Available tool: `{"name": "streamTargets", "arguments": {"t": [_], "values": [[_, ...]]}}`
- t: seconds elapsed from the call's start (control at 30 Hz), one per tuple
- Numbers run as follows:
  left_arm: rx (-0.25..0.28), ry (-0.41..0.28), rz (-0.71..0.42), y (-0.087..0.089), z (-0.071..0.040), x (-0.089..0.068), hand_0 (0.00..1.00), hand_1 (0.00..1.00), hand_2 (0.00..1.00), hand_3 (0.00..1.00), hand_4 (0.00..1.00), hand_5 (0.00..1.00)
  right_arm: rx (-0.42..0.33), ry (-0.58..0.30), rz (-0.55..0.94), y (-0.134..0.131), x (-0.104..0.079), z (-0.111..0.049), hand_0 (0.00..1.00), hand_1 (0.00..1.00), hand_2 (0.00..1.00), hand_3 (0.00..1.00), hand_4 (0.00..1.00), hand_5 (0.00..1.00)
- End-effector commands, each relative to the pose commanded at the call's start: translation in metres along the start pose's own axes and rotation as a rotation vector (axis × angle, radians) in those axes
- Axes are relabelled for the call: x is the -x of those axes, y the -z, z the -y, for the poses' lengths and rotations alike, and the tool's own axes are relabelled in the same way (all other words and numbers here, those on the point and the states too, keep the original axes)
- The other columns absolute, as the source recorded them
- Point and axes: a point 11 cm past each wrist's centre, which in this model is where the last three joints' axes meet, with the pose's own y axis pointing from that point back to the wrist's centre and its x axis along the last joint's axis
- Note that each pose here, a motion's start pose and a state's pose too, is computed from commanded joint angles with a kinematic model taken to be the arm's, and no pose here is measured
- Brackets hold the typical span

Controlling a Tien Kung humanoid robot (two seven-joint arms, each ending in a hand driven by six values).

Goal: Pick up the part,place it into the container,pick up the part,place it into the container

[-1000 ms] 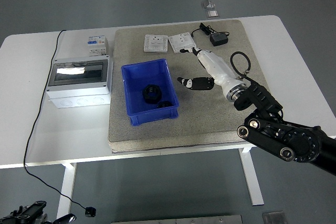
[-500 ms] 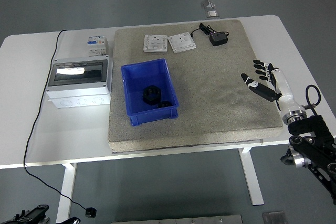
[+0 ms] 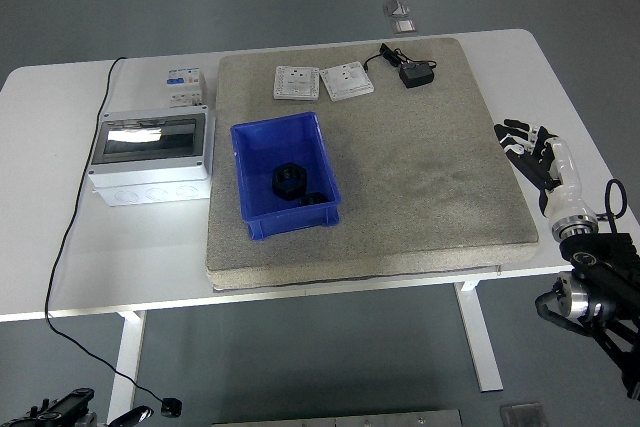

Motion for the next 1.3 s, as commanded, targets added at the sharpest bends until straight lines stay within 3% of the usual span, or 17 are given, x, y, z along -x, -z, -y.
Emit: {"name": "streamTargets", "arguments": {"t": [0.07, 0.1, 0.27, 0.3, 0.47, 0.5, 0.63, 0.7, 0.87, 0.9, 1.1, 1.13, 1.3], "values": [[0.003, -0.003, 0.007, -0.001, 0.0, -0.001, 0.688, 0.684, 0.734, 0.662, 0.756, 0.755, -0.002, 0.002, 0.024, 0.001, 0.004, 0.001, 0.695, 0.533, 0.649, 0.627, 0.769, 0.449], [0.002, -0.005, 0.011, -0.001, -0.001, -0.001, 0.687, 0.683, 0.697, 0.658, 0.755, 0.751, -0.002, 0.007, 0.032, 0.001, 0.006, 0.001, 0.639, 0.338, 0.419, 0.566, 0.794, 0.494], [-0.026, -0.011, 0.036, 0.001, -0.001, -0.004, 0.687, 0.683, 0.697, 0.658, 0.755, 0.751, 0.004, 0.02, 0.064, -0.001, 0.009, 0.0, 0.639, 0.338, 0.419, 0.566, 0.794, 0.494], [-0.035, -0.011, 0.042, 0.002, -0.002, -0.004, 0.688, 0.683, 0.661, 0.653, 0.749, 0.746, 0.0, 0.012, 0.07, 0.0, 0.008, 0.0, 0.565, 0.267, 0.307, 0.409, 0.944, 0.494], [-0.08, 0.001, 0.061, 0.007, -0.002, -0.005, 0.688, 0.683, 0.661, 0.653, 0.749, 0.746, -0.008, -0.016, 0.092, 0.002, 0.003, 0.0, 0.565, 0.267, 0.307, 0.409, 0.944, 0.494], [-0.086, 0.003, 0.063, 0.008, -0.002, -0.005, 0.692, 0.68, 0.661, 0.651, 0.737, 0.739, -0.006, -0.012, 0.093, 0.002, 0.004, 0.0, 0.532, 0.246, 0.28, 0.348, 0.972, 0.473], [-0.11, 0.017, 0.067, 0.013, -0.001, -0.002, 0.692, 0.68, 0.661, 0.651, 0.737, 0.739, -0.003, 0.017, 0.094, 0.002, 0.012, 0.0, 0.532, 0.246, 0.28, 0.348, 0.972, 0.473], [-0.114, 0.027, 0.066, 0.015, 0.0, 0.0, 0.693, 0.683, 0.67, 0.656, 0.739, 0.724, -0.005, 0.029, 0.095, 0.003, 0.016, -0.001, 0.509, 0.212, 0.248, 0.299, 0.977, 0.48], [-0.121, 0.057, 0.082, 0.018, 0.001, 0.008, 0.693, 0.683, 0.67, 0.656, 0.739, 0.724, 0.012, 0.072, 0.095, -0.001, 0.028, -0.004, 0.509, 0.212, 0.248, 0.299, 0.977, 0.48], [-0.12, 0.062, 0.085, 0.017, 0.001, 0.009, 0.697, 0.682, 0.683, 0.668, 0.74, 0.727, 0.016, 0.081, 0.095, -0.002, 0.03, -0.005, 0.494, 0.196, 0.224, 0.25, 0.977, 0.497], [-0.113, 0.074, 0.088, 0.014, 0.0, 0.012, 0.697, 0.682, 0.683, 0.668, 0.74, 0.727, 0.021, 0.116, 0.104, -0.003, 0.039, -0.007, 0.494, 0.196, 0.224, 0.25, 0.977, 0.497], [-0.112, 0.075, 0.087, 0.014, 0.0, 0.012, 0.695, 0.663, 0.683, 0.665, 0.741, 0.724, 0.02, 0.117, 0.108, -0.003, 0.039, -0.007, 0.487, 0.185, 0.216, 0.239, 0.984, 0.582], [-0.111, 0.074, 0.086, 0.014, 0.0, 0.012, 0.695, 0.663, 0.683, 0.665, 0.741, 0.724, 0.025, 0.13, 0.122, -0.003, 0.041, -0.008, 0.487, 0.185, 0.216, 0.239, 0.984, 0.582]]}}
